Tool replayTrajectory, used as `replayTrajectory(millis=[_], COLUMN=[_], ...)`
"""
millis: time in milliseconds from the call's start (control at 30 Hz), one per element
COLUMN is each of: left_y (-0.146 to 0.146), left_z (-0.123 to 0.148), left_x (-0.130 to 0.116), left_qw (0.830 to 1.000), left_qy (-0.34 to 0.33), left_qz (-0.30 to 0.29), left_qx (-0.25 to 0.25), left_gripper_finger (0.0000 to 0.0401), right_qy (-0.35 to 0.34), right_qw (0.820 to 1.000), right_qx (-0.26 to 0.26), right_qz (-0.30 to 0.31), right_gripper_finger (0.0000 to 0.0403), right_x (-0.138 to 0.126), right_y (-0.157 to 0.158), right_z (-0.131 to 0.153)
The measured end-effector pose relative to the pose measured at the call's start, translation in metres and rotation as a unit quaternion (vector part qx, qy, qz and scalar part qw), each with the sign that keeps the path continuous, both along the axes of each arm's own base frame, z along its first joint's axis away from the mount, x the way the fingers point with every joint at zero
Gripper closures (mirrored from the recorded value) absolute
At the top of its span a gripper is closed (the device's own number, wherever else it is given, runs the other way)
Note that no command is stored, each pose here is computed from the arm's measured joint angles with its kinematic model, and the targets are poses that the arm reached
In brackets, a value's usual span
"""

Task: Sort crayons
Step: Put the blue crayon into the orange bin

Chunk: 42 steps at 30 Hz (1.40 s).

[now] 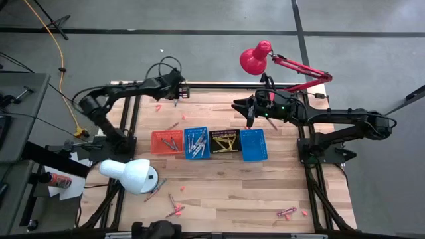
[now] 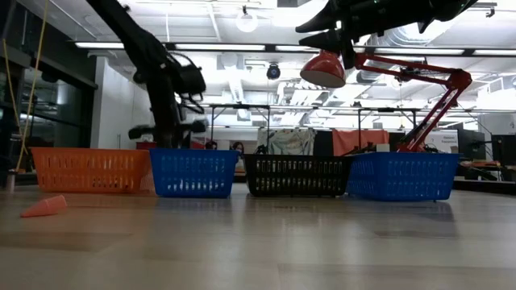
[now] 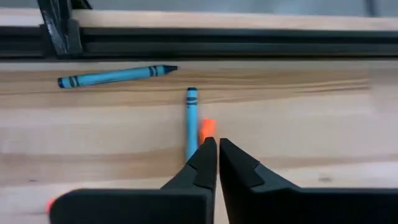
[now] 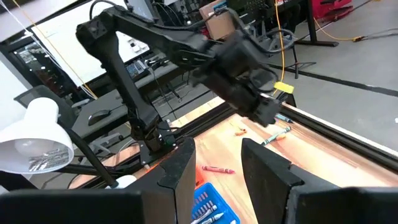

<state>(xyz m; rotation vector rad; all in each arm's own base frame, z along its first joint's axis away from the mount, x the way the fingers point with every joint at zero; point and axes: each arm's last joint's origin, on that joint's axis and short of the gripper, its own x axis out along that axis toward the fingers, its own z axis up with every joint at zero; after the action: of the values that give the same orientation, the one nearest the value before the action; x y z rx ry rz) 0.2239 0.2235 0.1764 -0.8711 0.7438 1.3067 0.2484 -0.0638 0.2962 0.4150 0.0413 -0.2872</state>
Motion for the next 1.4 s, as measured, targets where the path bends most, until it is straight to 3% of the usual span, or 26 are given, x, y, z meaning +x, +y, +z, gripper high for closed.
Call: replayTrajectory(millis=[333, 500, 633, 933, 1167, 1400], left_y=[0.029, 0.032, 0.035, 0.037, 0.035, 0.033], left_z=[-0.033, -0.035, -0.035, -0.06, -0.061, -0.062], left_x=[0.006, 0.006, 0.01, 0.011, 0.006, 0.003], left_qw=[0.998, 0.998, 0.999, 0.997, 0.994, 0.992], left_qy=[0.019, 0.035, 0.019, 0.037, 0.074, 0.093], left_qz=[0.032, 0.043, 0.044, 0.05, 0.062, 0.063], left_qx=[-0.044, -0.023, -0.005, -0.045, -0.044, -0.05], left_gripper_finger=[0.0298, 0.0249, 0.0232, 0.0247, 0.027, 0.034], right_qy=[0.01, 0.014, 0.016, 0.02, 0.028, 0.025], right_qw=[1.0, 0.999, 1.0, 0.999, 0.999, 0.998], right_qx=[0.027, 0.029, 0.025, 0.029, 0.04, 0.053], right_qz=[-0.003, -0.003, -0.003, -0.003, -0.005, -0.006], right_gripper_finger=[0.0281, 0.0281, 0.0281, 0.0281, 0.0281, 0.0281], right_x=[0.0, 0.0, -0.001, -0.001, -0.001, -0.001], right_y=[0.0, 0.0, 0.0, 0.0, 0.0, 0.0], right_z=[-0.003, -0.004, -0.004, -0.005, -0.007, -0.007])
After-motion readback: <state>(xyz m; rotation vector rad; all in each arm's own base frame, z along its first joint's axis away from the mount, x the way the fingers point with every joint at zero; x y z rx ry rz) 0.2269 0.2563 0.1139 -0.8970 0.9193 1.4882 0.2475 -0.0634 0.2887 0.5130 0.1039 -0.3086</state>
